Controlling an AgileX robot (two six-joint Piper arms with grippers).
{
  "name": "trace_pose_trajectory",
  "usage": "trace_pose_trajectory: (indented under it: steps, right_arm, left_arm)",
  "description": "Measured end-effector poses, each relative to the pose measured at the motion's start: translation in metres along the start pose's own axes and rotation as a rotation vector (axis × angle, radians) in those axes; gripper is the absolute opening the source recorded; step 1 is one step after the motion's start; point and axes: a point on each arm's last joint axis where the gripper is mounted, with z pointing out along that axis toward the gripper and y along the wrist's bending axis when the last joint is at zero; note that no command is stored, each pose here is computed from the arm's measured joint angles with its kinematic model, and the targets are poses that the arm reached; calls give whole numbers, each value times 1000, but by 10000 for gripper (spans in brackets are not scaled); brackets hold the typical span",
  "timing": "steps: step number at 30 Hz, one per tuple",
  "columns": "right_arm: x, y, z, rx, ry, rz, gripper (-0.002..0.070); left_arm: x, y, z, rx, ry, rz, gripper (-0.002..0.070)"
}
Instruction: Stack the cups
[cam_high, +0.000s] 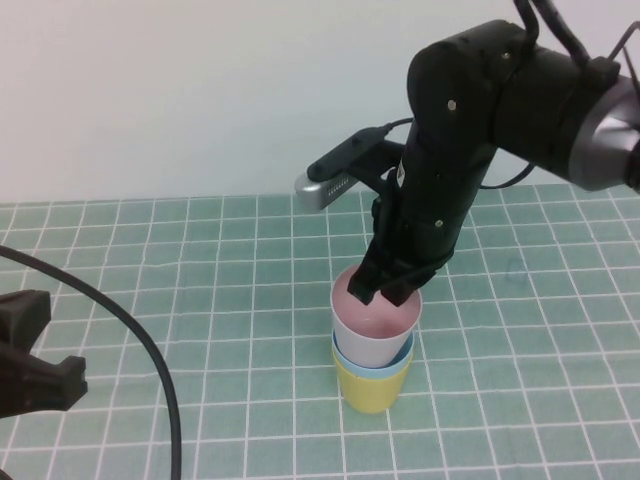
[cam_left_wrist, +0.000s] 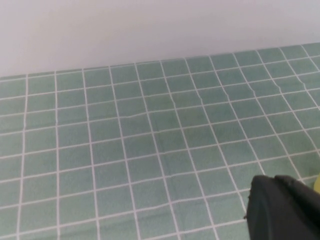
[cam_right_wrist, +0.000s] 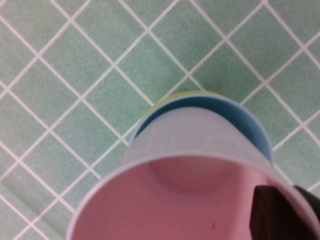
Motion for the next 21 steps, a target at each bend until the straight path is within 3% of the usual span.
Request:
trace_pose_trajectory:
  steps: [4,9,14,21]
  right_arm:
    - [0,-1,5,3,11,5,45]
    - [-1,-3,4,23,11,71,139]
    - [0,-5,2,49,9,121,164]
    - [13,-9,-59,171,-132,259,162]
  left_arm:
    - [1,-1,0,15,7,-18,-1]
    - [-1,-3,0,34,-6,-22,-1]
    - [0,-3,0,33,-9,-15,-1]
    - [36,-3,5,73,-66,49,-1]
